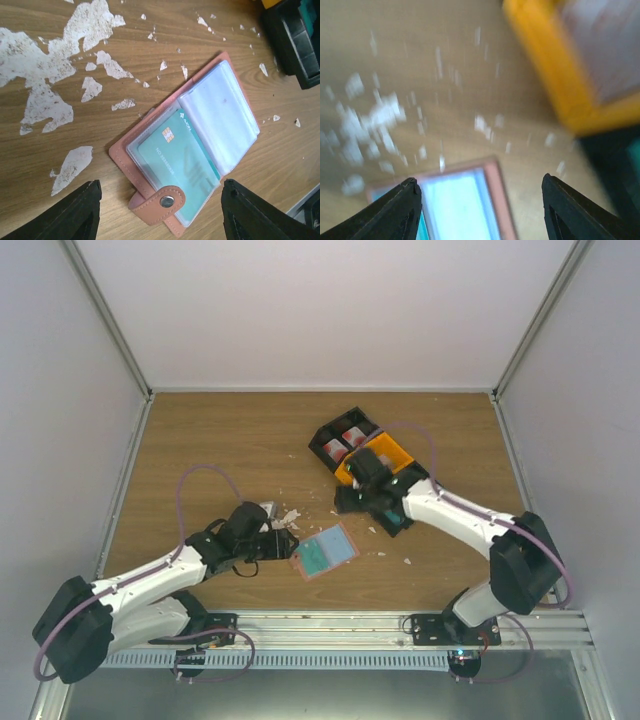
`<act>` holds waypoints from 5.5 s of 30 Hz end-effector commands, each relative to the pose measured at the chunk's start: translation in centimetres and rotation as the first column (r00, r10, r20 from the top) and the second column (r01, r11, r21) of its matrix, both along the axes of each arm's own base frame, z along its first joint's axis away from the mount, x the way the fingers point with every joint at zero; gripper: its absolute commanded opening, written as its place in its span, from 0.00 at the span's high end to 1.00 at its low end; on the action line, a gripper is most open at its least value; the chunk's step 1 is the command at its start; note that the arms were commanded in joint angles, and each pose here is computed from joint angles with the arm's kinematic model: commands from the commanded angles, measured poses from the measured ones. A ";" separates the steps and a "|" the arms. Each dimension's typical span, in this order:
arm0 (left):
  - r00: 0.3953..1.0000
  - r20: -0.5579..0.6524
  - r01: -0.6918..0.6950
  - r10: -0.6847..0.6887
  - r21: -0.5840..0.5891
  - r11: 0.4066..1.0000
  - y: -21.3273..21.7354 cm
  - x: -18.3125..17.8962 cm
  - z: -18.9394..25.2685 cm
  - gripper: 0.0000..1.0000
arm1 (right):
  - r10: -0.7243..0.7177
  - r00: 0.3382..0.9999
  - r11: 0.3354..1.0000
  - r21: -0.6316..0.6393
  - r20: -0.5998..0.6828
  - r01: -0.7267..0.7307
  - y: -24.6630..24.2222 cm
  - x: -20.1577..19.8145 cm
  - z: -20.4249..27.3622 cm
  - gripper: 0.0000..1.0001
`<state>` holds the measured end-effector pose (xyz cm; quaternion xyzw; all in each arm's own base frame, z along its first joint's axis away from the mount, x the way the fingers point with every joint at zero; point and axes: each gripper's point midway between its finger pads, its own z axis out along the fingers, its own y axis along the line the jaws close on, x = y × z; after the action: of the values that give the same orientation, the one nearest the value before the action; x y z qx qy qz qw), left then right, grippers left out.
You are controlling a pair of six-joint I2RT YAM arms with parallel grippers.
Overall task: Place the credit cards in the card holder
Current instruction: Adjust the card holder at the center of the board, then pick up the credit card from the storage box.
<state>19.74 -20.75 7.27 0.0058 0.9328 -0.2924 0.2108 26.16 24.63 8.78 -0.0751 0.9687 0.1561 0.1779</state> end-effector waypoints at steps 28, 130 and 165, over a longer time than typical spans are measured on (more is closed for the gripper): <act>0.997 0.083 0.010 0.010 -0.243 0.970 -10.1 14.3 3.6 0.44 | 0.361 0.931 0.917 -0.162 -0.055 -0.366 -5.7 18.3 -4.6 0.39; 0.873 0.424 0.452 -0.242 -0.515 0.729 -14.5 5.3 23.1 0.30 | 0.144 0.928 0.555 0.749 0.343 -0.363 -1.4 -3.0 23.2 0.99; 0.744 0.556 0.662 -0.371 -0.536 0.524 -16.5 6.6 30.7 1.00 | 0.088 0.831 0.541 0.674 0.549 -0.503 -5.9 0.6 24.1 0.74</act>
<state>27.86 -37.91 33.70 0.2249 0.6879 -0.6460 0.2426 27.82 18.84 32.51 -0.1664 0.7089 0.5756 0.3721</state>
